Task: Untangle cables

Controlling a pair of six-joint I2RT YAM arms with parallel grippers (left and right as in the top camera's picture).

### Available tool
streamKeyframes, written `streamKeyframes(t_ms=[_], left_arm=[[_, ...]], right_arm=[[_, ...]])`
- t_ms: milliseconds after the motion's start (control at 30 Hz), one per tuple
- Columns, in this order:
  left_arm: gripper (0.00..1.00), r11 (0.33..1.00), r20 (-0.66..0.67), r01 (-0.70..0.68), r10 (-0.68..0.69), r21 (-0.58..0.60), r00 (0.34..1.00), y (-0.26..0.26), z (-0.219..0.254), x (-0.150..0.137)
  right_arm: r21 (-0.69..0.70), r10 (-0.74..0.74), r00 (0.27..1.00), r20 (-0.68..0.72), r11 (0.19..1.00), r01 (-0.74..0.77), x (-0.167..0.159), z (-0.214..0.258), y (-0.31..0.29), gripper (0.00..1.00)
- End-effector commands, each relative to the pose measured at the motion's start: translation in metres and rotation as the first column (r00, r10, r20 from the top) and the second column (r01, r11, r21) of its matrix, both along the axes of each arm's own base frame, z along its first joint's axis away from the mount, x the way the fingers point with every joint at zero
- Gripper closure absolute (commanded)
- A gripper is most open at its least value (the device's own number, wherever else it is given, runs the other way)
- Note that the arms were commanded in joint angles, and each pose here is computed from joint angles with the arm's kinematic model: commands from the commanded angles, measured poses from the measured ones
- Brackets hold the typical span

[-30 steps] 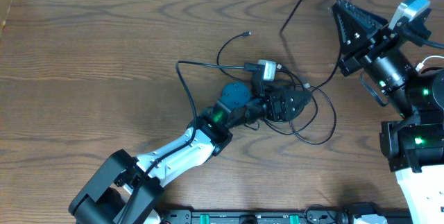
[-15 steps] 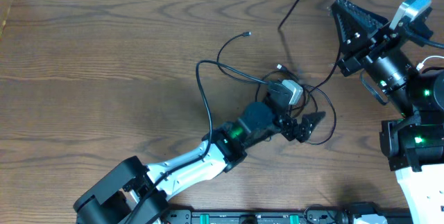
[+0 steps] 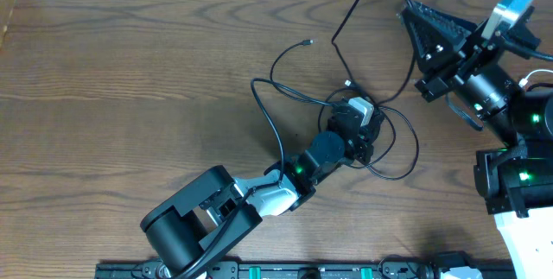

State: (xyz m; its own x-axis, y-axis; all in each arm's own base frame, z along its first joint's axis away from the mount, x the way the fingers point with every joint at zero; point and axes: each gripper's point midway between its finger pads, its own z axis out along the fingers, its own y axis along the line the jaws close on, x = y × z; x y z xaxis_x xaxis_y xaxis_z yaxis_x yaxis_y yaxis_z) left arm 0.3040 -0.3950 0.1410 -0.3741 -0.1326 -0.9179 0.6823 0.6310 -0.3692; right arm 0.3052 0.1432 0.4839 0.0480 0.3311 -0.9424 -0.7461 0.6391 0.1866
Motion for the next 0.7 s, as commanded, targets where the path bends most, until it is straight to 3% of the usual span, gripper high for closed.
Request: streamKeyframes(t_ms=[0, 333, 467, 667], left_arm=[[0.92, 0.999, 0.054, -0.019, 0.021, -0.043, 0.998, 0.002, 0.024, 0.003], [0.92, 0.948, 0.241, -0.073, 0.152, -0.309, 0.959, 0.062, 0.175, 0.011], [0.93, 0.934, 0.26, -0.117, 0.212, -0.337, 0.942, 0.094, 0.205, 0.016], [0.93, 0.922, 0.266, -0.174, 0.274, -0.346, 0.924, 0.123, 0.22, 0.025]], right_arm=[[-0.007, -0.046, 0.998, -0.031, 0.999, 0.046, 0.005, -0.001, -0.004, 0.97], [-0.196, -0.357, 0.887, -0.293, 0.93, 0.31, 0.051, -0.088, -0.042, 0.92], [-0.267, -0.352, 0.825, -0.442, 0.93, 0.254, 0.055, -0.136, -0.039, 0.96], [-0.276, -0.2, 0.708, -0.678, 0.961, 0.007, 0.032, -0.2, -0.011, 0.99]])
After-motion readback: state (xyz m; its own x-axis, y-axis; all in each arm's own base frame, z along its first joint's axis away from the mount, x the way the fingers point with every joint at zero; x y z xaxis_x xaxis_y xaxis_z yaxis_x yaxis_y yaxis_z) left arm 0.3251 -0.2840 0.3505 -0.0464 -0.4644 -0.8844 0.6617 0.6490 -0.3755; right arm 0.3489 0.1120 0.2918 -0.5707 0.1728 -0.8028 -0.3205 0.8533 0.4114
